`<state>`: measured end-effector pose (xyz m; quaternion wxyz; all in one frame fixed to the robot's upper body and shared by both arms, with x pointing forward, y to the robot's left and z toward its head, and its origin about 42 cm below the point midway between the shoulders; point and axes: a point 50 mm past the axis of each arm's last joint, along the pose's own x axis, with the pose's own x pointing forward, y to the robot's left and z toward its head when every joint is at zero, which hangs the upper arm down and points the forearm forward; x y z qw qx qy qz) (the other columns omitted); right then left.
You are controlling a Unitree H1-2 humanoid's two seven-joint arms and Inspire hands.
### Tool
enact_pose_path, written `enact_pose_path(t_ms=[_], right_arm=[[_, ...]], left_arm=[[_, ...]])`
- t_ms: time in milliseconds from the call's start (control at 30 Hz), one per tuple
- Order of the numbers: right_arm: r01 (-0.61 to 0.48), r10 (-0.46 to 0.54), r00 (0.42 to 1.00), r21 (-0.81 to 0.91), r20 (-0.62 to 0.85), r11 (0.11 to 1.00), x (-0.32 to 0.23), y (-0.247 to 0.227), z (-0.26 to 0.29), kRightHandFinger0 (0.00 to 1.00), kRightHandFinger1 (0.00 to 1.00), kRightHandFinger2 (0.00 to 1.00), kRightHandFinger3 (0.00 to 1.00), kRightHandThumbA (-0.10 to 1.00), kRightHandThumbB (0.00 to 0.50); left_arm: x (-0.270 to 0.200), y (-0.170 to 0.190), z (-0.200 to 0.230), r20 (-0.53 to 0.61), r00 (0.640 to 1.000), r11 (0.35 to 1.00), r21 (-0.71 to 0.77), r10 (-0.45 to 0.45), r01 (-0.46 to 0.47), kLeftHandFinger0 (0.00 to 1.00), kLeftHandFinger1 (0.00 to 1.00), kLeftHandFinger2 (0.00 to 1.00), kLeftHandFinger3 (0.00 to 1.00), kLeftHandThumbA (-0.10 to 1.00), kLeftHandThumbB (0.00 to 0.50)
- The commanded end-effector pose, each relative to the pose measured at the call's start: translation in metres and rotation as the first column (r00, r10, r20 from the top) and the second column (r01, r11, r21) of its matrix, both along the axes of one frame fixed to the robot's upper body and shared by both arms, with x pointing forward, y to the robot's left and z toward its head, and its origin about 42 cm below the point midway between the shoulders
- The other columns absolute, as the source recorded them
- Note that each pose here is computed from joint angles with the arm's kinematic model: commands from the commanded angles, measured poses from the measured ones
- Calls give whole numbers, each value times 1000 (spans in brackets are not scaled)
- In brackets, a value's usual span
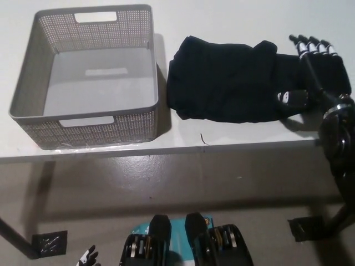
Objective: Use the right hand to pick up a t shirt on the right hand side and place it into a contianer on the left side
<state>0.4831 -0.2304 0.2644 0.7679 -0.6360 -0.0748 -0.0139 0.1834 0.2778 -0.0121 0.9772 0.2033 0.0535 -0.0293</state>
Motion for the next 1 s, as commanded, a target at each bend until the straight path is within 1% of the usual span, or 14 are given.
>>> enact_pose_path(t_ms=[0,33,100,133,233,300,333,367,433,500,633,667,800,967], right_arm=[[35,-34,999,-16,28,999,15,11,23,1000,1000,1000,1000,1000,500],[38,-38,999,-18,26,999,14,10,21,1000,1000,1000,1000,1000,500],[43,-43,999,-17,7,999,12,11,17,1000,1000,1000,1000,1000,500],[42,-43,999,-20,-3,999,12,12,15,1000,1000,1000,1000,1000,500],[46,-46,999,-36,-19,998,10,17,4,1000,1000,1000,1000,1000,500],[47,-48,998,-27,-32,999,8,21,-1,1000,1000,1000,1000,1000,500],[43,-43,999,-14,-33,999,7,23,-1,1000,1000,1000,1000,1000,500],[43,-43,999,-13,-33,999,7,23,-1,1000,1000,1000,1000,1000,500],[40,-40,998,-13,-41,999,5,27,-5,1000,1000,1000,1000,1000,500],[37,-38,998,-23,-47,999,2,31,-13,1000,1000,1000,1000,1000,500],[32,-33,998,-15,-55,999,7,41,-18,1000,1000,1000,1000,1000,500],[27,-27,998,-4,-64,1000,10,47,-18,1000,1000,1000,1000,1000,500],[27,-26,998,1,-65,1000,11,52,-19,1000,1000,1000,1000,1000,500],[15,-16,996,-9,-91,1000,8,65,-27,1000,1000,1000,1000,1000,500]], left_arm=[[5,7,10,67,998,1000,25,-11,9,874,946,969,1000,1000,201],[7,6,10,65,998,1000,19,-13,12,872,948,971,1000,1000,212],[6,6,9,61,998,1000,20,-15,14,870,946,971,1000,1000,216],[6,6,9,63,998,1000,22,-11,10,861,933,964,1000,1000,207],[4,9,10,64,998,999,35,-16,14,870,933,950,1000,1000,207],[3,11,11,65,998,999,49,-20,17,841,914,941,1000,1000,211],[7,11,12,69,997,999,48,-25,22,827,910,943,1000,1000,200],[8,11,12,70,997,999,48,-26,22,825,909,943,1000,1000,200],[7,11,12,69,997,998,50,-26,23,833,907,943,1000,1000,218],[3,10,10,58,998,999,47,-26,24,846,912,935,1000,1000,220],[9,8,11,67,997,999,40,-31,29,824,906,928,1000,1000,215],[13,7,13,76,996,998,47,-36,32,833,906,933,1000,1000,228],[17,7,16,73,996,998,50,-44,41,846,915,962,1000,1000,233],[13,8,17,70,996,997,56,-48,44,824,919,949,1000,1000,215]])
